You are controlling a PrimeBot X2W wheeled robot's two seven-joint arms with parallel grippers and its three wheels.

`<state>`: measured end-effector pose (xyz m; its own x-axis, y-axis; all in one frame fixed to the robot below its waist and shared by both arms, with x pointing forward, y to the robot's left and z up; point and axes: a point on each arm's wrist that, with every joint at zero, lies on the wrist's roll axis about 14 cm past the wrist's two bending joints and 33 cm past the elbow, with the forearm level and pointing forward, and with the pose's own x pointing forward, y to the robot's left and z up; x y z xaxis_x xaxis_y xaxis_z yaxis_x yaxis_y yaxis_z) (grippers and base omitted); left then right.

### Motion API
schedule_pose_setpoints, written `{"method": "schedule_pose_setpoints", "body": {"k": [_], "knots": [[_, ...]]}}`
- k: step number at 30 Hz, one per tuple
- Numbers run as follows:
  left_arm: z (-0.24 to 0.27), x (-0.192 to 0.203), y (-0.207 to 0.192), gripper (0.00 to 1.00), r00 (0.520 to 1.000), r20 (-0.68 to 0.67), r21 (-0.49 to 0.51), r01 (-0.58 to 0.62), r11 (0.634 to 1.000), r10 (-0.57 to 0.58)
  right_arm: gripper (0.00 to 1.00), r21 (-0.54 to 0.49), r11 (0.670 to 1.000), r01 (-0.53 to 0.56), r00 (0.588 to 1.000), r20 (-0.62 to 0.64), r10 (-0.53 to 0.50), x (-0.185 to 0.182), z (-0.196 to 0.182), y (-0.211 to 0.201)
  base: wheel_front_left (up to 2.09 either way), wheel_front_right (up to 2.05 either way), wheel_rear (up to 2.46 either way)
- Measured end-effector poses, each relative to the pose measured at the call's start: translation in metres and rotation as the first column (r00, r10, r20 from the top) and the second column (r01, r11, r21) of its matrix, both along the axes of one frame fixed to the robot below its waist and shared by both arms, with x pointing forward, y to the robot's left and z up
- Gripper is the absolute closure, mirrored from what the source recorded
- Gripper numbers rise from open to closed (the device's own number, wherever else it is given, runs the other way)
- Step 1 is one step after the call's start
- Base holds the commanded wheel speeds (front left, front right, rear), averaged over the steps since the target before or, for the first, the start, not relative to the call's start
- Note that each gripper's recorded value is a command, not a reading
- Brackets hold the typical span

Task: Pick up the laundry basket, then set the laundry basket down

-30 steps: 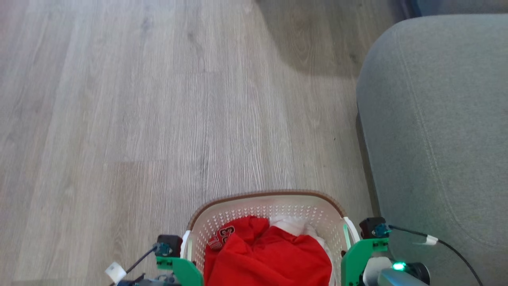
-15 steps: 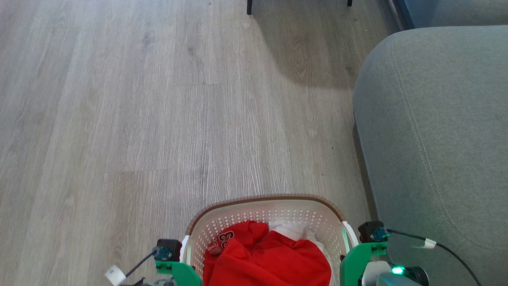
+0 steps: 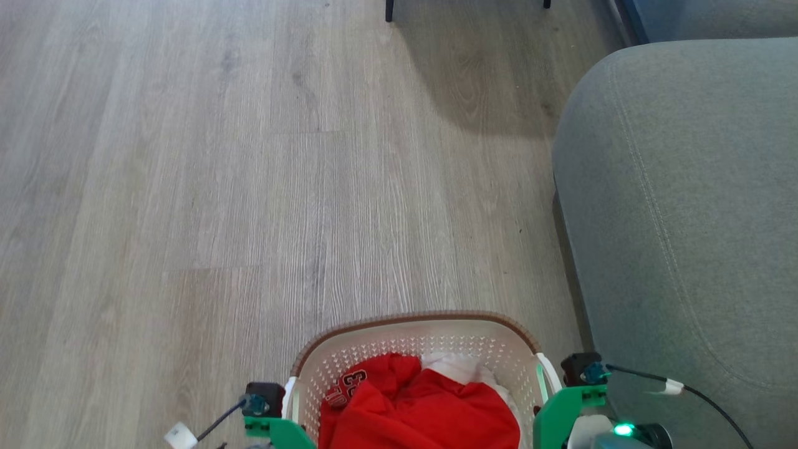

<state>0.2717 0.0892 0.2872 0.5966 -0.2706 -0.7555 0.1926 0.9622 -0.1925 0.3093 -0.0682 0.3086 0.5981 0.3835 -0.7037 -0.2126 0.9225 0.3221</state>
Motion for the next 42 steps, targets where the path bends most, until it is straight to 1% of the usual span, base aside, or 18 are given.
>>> {"method": "schedule_pose_setpoints", "body": {"k": [24,29,42], "knots": [[-0.008,-0.005,-0.001,1.00,0.999,-0.038,-0.002,-0.002,1.000,0.002,1.00,-0.004,1.000,0.001,1.000,-0.026,-0.001,-0.004,-0.009,-0.001,0.00,0.00,0.00],[-0.009,-0.003,-0.001,1.00,0.999,-0.039,0.000,0.003,1.000,-0.003,1.00,-0.004,1.000,0.001,1.000,-0.019,-0.001,0.003,-0.008,-0.001,0.00,0.00,0.00],[-0.011,0.023,-0.002,1.00,1.000,-0.025,0.001,0.000,1.000,0.000,1.00,-0.004,1.000,0.002,1.000,-0.008,-0.002,0.026,-0.011,-0.002,0.00,0.00,0.00]]}}
